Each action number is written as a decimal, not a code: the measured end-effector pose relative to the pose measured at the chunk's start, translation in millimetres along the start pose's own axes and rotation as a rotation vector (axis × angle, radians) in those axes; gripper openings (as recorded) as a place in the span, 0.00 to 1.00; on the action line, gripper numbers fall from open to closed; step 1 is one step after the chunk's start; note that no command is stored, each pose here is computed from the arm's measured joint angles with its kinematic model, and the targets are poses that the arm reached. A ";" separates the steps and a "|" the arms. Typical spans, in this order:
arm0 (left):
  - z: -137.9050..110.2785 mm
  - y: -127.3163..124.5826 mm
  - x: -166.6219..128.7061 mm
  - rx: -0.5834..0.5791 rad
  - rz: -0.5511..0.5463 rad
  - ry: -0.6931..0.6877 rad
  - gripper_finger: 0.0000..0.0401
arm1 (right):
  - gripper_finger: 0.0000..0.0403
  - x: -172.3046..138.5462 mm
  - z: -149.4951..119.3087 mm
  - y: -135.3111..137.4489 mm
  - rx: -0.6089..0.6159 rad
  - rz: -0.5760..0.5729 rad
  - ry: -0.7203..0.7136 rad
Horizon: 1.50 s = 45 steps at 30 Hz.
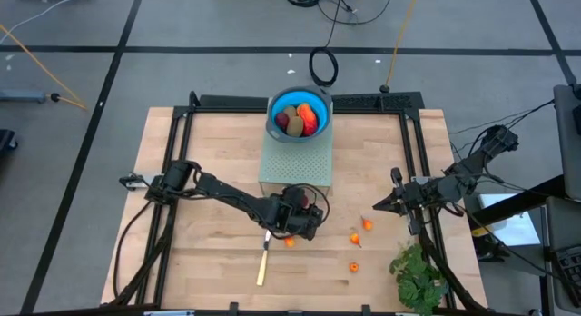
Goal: Pick & Place Fruit
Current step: Put the pomegranate into the blue strainer bowl on the shelf
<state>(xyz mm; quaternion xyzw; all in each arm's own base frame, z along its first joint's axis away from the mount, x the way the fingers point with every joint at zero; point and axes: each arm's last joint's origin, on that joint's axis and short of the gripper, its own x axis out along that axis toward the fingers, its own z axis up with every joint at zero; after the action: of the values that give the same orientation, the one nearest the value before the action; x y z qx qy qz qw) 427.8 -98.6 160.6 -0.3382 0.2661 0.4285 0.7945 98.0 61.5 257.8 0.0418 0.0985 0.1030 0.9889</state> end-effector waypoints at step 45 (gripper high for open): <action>-1.5 4.1 4.7 0.006 0.019 0.112 0.77 | 0.00 0.0 1.8 0.2 0.010 0.000 -0.017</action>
<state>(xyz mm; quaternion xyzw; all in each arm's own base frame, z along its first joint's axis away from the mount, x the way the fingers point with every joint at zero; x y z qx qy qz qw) 426.4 -95.7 155.0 -0.3565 0.3146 0.4156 0.7754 98.3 61.6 259.6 0.0477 0.0907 0.1022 0.9895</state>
